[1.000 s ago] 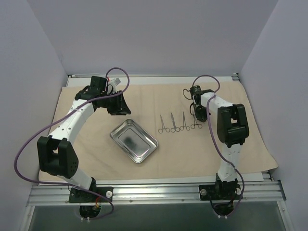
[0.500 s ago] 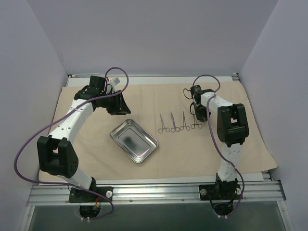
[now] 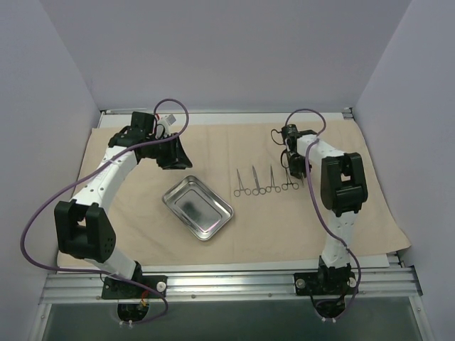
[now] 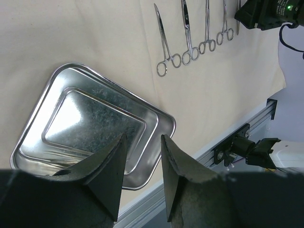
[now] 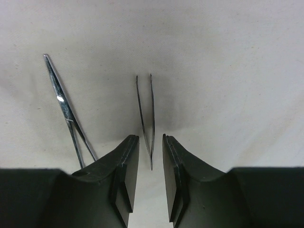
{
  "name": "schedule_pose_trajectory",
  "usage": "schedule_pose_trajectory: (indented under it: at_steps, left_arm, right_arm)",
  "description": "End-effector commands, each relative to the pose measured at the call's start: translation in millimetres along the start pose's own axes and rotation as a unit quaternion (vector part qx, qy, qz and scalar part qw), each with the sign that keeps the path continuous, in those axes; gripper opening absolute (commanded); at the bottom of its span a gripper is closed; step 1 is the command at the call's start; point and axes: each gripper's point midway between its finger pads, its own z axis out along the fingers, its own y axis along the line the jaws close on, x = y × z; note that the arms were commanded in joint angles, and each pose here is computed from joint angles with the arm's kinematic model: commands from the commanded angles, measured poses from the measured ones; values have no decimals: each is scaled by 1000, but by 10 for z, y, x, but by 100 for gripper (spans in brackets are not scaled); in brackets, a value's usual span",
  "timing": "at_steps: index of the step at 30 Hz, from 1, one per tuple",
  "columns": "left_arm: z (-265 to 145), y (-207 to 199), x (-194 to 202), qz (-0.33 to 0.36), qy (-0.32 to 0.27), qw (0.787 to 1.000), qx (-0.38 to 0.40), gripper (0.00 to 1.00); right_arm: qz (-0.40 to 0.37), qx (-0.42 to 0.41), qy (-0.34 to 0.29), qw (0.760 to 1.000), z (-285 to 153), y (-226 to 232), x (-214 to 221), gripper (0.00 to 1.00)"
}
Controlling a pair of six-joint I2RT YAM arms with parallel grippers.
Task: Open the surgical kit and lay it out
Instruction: Place the medical item in the surgical kit, then reset both arms
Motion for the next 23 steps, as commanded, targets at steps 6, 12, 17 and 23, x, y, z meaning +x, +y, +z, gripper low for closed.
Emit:
schedule_pose_trajectory:
  at_steps: [6, 12, 17, 23]
  left_arm:
    - [-119, -30, -60, -8, -17, 1000, 7, 45]
    - [-122, 72, 103, -31, -19, 999, 5, 93]
    - [-117, 78, 263, -54, -35, 998, 26, 94]
    - [-15, -1, 280, -75, -76, 990, 89, 94]
  right_arm:
    - [100, -36, -109, 988, -1104, -251, -431, 43]
    - [150, -134, -143, 969, -1506, -11, -99, 100]
    - [190, -228, -168, 940, -1627, 300, 215, 100]
    - [259, -296, -274, 878, -1857, 320, 412, 100]
